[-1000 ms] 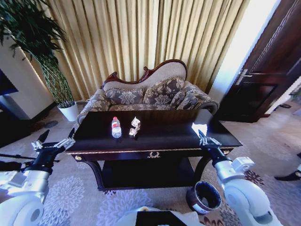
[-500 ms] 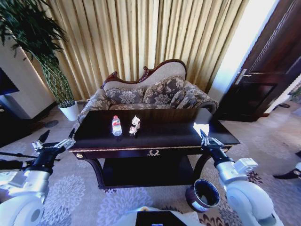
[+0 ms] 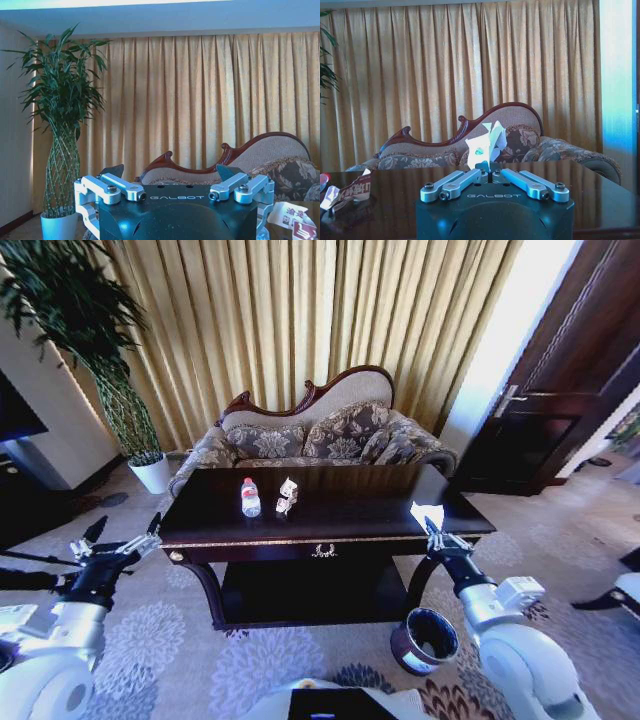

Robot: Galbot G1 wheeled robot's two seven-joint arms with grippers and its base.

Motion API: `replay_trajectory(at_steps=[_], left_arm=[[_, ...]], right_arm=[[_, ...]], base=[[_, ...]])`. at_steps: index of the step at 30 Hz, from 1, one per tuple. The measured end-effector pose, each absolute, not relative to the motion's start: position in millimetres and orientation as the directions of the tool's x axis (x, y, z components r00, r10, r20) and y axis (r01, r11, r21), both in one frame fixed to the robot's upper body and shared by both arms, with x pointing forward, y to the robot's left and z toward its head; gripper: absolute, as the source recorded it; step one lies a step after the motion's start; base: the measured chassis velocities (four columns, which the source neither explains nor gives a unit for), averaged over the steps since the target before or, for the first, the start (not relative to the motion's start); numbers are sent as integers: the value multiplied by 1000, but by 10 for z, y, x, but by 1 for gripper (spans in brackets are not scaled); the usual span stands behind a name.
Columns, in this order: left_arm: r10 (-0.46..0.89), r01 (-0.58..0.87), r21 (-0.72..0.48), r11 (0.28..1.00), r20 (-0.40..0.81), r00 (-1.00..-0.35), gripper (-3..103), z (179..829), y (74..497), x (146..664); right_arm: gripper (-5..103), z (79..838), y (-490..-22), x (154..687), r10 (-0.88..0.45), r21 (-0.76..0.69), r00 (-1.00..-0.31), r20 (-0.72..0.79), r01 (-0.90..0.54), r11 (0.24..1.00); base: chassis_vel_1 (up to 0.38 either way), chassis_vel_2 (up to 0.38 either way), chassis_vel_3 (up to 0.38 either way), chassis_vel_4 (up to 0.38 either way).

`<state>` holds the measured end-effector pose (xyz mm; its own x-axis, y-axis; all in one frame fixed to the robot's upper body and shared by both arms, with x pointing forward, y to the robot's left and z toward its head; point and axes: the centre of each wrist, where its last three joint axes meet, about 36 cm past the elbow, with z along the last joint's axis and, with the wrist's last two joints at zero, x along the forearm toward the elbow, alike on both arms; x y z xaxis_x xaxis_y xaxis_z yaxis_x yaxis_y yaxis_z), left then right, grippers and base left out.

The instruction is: Move to the front of the table and place the trash on the table into the trash bin.

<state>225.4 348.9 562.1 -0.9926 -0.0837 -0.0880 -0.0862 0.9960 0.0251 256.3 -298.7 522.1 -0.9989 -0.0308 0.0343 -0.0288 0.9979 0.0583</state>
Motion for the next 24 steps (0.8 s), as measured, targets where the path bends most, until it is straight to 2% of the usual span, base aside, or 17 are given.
replay_trajectory(at_steps=[13, 21, 24], left_arm=[[-81, -84, 30, 996, -93, -992, 100, 5640, 3476, 2245], [-73, -76, 32, 997, -97, -993, 100, 5653, 3457, 2248], [-81, -84, 31, 996, -93, -992, 100, 5652, 3467, 2234]], right_arm=[[0, 4912, -3117, 2646, 12, 46, -998, 64, 15, 999], [0, 4168, -3406, 2808, 96, -12, -976, 194, 96, 995], [0, 3625, -3622, 2927, 159, -33, -947, 278, 156, 987]], base=[[109, -101, -102, 106], [19, -25, -25, 19], [0, 0, 0, 0]])
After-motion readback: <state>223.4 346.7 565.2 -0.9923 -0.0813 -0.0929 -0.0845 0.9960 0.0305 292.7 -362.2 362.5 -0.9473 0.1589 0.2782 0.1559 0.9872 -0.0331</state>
